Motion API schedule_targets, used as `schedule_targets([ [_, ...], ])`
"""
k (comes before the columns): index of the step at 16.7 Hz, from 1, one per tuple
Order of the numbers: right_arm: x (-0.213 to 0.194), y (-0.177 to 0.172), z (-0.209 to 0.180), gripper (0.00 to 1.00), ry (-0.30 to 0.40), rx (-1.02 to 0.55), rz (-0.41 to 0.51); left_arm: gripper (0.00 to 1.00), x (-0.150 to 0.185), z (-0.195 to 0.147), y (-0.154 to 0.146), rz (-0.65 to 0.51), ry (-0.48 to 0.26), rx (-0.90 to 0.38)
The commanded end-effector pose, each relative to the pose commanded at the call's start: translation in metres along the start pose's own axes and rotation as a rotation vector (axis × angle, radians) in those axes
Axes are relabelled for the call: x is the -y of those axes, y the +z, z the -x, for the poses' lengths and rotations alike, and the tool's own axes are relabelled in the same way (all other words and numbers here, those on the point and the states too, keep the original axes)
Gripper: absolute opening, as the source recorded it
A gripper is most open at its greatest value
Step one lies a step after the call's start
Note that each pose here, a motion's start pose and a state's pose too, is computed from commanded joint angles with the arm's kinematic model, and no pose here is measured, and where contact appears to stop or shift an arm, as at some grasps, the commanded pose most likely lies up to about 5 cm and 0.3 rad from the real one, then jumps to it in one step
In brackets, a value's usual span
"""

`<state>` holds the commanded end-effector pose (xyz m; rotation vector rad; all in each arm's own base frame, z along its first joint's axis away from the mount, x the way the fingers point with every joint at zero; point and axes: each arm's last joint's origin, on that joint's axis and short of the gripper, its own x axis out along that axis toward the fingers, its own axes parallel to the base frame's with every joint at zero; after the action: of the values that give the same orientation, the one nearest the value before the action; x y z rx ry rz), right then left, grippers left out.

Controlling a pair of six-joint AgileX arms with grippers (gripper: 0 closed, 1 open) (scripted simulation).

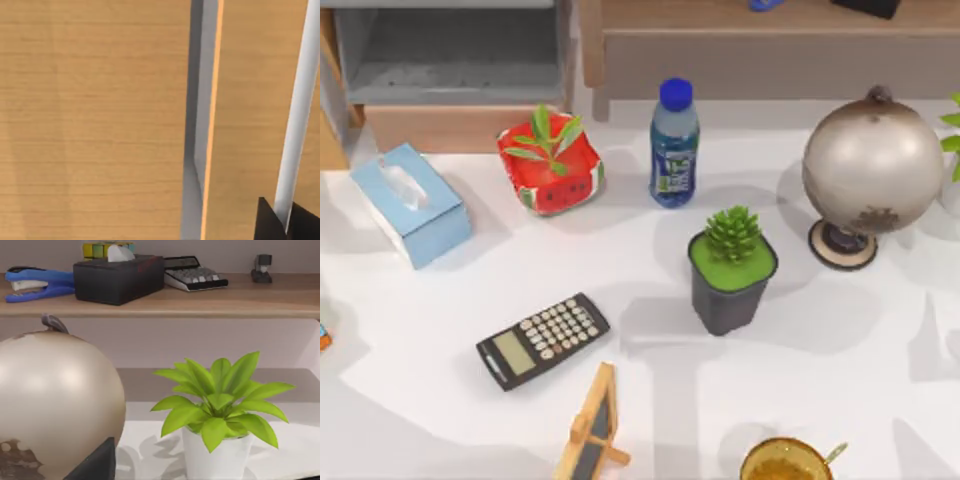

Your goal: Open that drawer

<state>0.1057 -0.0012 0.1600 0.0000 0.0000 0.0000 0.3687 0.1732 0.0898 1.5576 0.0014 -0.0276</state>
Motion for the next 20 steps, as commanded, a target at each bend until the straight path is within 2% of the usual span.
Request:
schedule_targets([
  [5, 0.000, 0.000, 0.000, 1.00, 0.000, 0.000, 0.000, 0.00, 0.001, 0.000, 0.000, 0.001, -0.002, 0.000],
  [12, 0.000, 0.000, 0.000, 1.00, 0.000, 0.000, 0.000, 0.00, 0.006, 0.056, 0.001, 0.011, -0.017, 0.000],
  [18, 0.000, 0.000, 0.000, 1.00, 0.000, 0.000, 0.000, 0.00, 0.003, 0.062, 0.001, 0.000, -0.003, 0.002],
  [20, 0.000, 0.000, 0.000, 1.00, 0.000, 0.000, 0.000, 0.00, 0.003, 0.073, -0.001, -0.001, 0.000, 0.006],
])
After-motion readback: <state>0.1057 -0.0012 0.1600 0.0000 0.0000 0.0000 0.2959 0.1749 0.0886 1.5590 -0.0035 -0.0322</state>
